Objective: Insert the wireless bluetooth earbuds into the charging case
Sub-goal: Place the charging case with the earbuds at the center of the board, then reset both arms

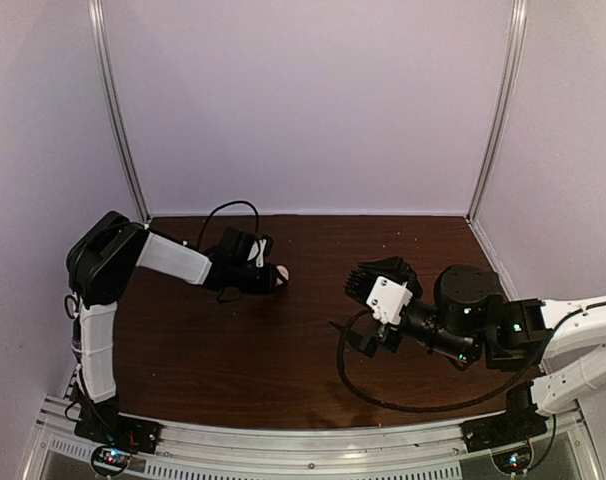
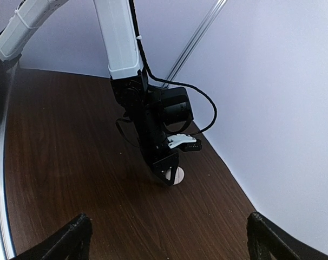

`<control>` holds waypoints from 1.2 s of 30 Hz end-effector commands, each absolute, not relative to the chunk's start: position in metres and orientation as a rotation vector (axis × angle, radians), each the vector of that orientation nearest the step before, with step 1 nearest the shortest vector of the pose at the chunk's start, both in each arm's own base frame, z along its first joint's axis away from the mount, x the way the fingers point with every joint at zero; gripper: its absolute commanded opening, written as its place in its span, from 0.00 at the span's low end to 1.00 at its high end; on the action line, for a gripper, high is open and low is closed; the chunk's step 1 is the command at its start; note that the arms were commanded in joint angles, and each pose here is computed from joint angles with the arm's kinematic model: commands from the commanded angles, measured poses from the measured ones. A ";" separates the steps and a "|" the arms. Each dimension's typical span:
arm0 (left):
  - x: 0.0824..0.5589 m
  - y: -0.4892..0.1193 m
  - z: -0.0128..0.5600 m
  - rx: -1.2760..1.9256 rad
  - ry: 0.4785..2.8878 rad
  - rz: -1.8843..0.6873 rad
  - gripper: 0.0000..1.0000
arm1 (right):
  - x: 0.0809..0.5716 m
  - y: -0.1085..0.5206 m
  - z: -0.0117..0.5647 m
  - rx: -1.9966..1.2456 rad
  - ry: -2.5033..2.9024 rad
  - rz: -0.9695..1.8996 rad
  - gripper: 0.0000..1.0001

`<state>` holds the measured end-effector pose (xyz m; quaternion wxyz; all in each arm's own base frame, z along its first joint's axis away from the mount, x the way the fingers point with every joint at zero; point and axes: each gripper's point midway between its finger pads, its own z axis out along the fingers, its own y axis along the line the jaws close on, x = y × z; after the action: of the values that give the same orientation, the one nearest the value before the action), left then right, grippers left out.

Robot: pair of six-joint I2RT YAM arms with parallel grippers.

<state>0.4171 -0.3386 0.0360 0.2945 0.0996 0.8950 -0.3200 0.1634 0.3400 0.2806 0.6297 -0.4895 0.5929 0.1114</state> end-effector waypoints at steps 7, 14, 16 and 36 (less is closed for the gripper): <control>0.441 -0.331 0.026 0.218 2.431 -0.784 0.30 | 0.164 0.337 0.290 -1.077 1.351 0.288 1.00; 0.444 -0.320 0.043 0.219 2.414 -0.743 0.49 | 0.164 0.334 0.297 -1.051 1.353 0.304 1.00; 0.441 -0.318 0.055 0.237 2.393 -0.742 0.58 | 0.164 0.331 0.300 -1.036 1.356 0.315 1.00; 0.371 -0.205 0.239 0.201 1.970 -0.420 0.98 | 0.222 0.284 0.317 -0.716 1.535 0.509 1.00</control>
<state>0.3729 -0.2478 0.2185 0.4728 0.1213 0.8364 -0.2493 0.2101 0.2955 0.3113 0.6450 -0.3576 0.6527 0.1735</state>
